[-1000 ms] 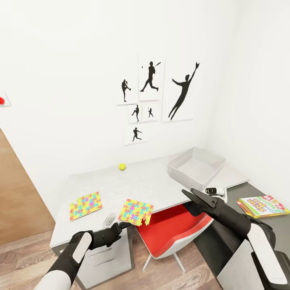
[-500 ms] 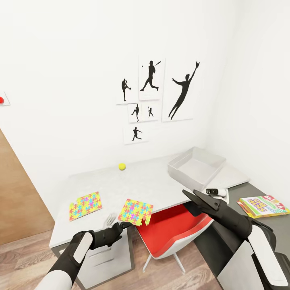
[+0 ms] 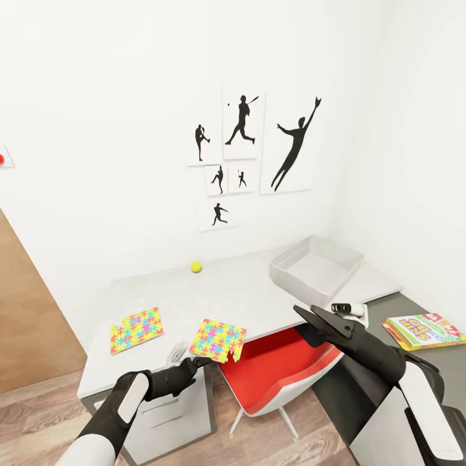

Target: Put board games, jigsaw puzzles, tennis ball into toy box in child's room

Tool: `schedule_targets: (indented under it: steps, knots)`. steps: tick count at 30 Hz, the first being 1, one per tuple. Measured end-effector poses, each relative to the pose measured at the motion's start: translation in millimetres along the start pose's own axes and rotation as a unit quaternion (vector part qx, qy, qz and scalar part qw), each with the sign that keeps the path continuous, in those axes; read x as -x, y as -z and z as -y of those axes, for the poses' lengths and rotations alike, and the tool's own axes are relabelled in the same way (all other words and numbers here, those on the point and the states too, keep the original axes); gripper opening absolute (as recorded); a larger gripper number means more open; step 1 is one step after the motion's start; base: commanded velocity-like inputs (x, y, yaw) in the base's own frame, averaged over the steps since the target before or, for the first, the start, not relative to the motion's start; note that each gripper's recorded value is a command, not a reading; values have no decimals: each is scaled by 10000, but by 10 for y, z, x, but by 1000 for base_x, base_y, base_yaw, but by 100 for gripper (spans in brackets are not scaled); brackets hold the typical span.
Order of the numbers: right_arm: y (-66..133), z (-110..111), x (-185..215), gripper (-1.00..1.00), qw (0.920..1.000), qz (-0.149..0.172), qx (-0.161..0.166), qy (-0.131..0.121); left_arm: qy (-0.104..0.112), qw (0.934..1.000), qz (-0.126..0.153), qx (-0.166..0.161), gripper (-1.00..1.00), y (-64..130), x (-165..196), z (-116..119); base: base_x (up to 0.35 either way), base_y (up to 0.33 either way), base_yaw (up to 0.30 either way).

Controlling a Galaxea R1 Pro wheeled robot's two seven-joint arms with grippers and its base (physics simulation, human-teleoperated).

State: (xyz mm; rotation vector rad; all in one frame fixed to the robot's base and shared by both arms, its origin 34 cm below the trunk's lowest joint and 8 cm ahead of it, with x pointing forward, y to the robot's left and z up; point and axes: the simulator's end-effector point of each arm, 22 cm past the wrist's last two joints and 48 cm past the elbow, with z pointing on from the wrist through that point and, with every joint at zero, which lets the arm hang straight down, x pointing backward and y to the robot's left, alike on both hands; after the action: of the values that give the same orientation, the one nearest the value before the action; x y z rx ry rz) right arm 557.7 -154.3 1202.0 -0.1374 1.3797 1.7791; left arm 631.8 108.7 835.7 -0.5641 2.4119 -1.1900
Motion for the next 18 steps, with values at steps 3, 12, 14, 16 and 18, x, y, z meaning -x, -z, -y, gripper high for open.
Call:
schedule_targets:
  steps: [3, 12, 14, 16, 18]
  knots:
    - [39, 8, -34, 100, 10000, -19, 39, -49, -4, 10000, 8, -40, 100, -7, 18, -13, 0, 0, 0]
    - [149, -302, -69, 100, 9957, 12, 921, -39, -14, 9995, 14, -315, 100, -52, 39, 35, 0, 0, 0]
    - [204, -380, -65, 100, 9936, 47, 1132, -25, -14, 9994, 14, -339, 100, -65, 42, 29, 0, 0, 0]
    - [313, -443, -76, 100, 9914, 129, 1305, -37, -18, 9994, 11, -355, 100, -80, 40, 23, 0, 0, 0]
    - [360, -444, -78, 100, 9908, 170, 1341, -34, -18, 9993, 9, -363, 100, -97, 38, 14, 0, 0, 0]
